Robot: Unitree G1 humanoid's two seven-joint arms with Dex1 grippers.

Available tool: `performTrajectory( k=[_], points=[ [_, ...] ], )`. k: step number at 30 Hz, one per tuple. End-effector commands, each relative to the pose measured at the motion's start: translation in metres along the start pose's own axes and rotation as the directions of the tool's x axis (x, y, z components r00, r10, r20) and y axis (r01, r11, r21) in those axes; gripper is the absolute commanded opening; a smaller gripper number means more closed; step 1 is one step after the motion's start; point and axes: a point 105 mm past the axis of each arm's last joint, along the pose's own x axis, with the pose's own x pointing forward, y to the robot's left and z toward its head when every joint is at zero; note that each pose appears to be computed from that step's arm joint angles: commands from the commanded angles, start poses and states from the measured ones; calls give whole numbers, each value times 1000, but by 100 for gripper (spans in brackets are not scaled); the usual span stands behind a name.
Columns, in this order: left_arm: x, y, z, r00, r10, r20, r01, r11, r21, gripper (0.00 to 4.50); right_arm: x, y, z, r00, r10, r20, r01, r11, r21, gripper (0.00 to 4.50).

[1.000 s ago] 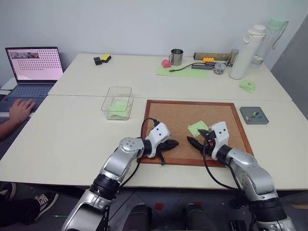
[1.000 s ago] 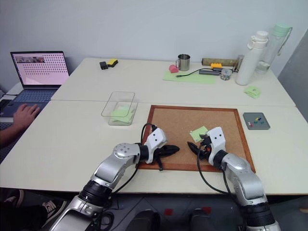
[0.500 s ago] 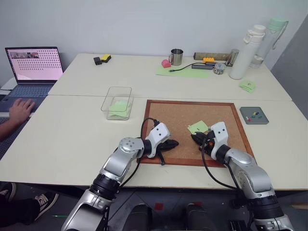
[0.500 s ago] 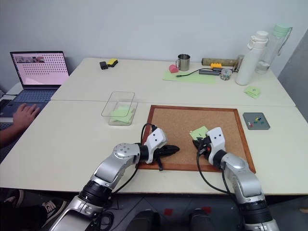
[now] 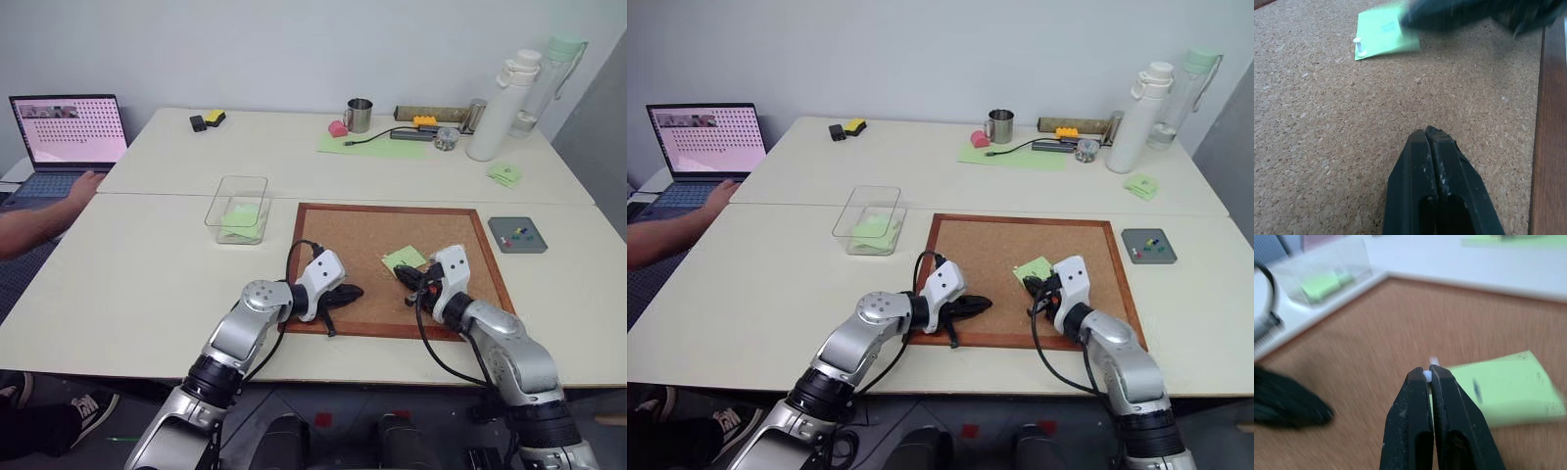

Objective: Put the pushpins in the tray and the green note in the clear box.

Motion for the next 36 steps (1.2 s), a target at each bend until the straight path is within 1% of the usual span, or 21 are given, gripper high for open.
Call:
performTrajectory(
  k=[1, 3, 7, 9, 11, 15, 17, 19, 24, 26, 27, 28, 30, 31, 32, 34, 35, 36],
  points=[
    [0, -2, -22, 997, 2, -73, -5, 999, -43, 0, -10, -6, 24, 998, -6, 56, 8, 999, -33, 1],
    [0, -3, -22, 997, -2, -72, -1, 999, -42, 0, -17, -21, 28, 997, -55, 63, 57, 998, -37, 1],
    [0, -3, -21, 997, -5, -72, 2, 999, -40, 0, -31, -69, 43, 970, -224, 94, 226, 974, -8, 1],
    [0, -3, -21, 997, -4, -72, 2, 999, -40, 0, -40, -108, 47, 926, -369, 80, 372, 928, -26, 1],
    [0, -2, -21, 997, -4, -73, 1, 999, -40, 0, -47, -142, 51, 872, -486, 59, 488, 872, -34, 1],
    [-1, -2, -21, 997, -6, -76, 3, 999, -39, 0, -54, -187, 48, 797, -604, 5, 604, 797, 4, 1],
    [-2, -3, -21, 997, -4, -77, 1, 999, -40, 0, -57, -204, 42, 764, -644, -25, 645, 764, 16, 1],
    [-3, -3, -22, 997, -2, -78, -1, 999, -41, 0, -59, -214, 36, 749, -660, -49, 661, 750, 6, 1],
    [-11, -4, -26, 996, 16, -92, -20, 999, -42, 0, -62, -227, 21, 727, -681, -86, 683, 730, -3, 1],
    [-14, -5, -28, 995, 21, -97, -26, 999, -46, 0, -64, -230, 18, 721, -687, -89, 689, 724, -2, 49],
    [-15, -5, -29, 995, 22, -98, -27, 999, -47, 0, -64, -231, 18, 720, -688, -86, 691, 723, 0, 54],
    [-16, -5, -29, 995, 25, -99, -29, 998, -48, 0, -64, -231, 18, 721, -688, -83, 690, 724, -1, 82],
    [-17, -5, -29, 994, 30, -101, -35, 998, -47, 0, -64, -232, 19, 723, -686, -77, 688, 726, -6, 123],
    [-17, -5, -29, 994, 33, -102, -38, 998, -47, 0, -64, -233, 19, 724, -686, -74, 687, 726, -9, 136],
    [-17, -5, -29, 994, 35, -101, -40, 998, -48, 0, -65, -234, 21, 724, -686, -69, 687, 726, -10, 165],
    [-16, -6, -28, 994, 35, -99, -40, 998, -49, 0, -66, -235, 24, 726, -685, -61, 686, 728, -11, 201],
    [-16, -6, -27, 995, 34, -98, -39, 998, -50, 0, -65, -235, 27, 733, -678, -49, 679, 734, -12, 232],
    [-15, -6, -26, 995, 33, -96, -38, 998, -50, 0, -63, -233, 31, 746, -665, -33, 665, 746, -14, 249]
  ],
)
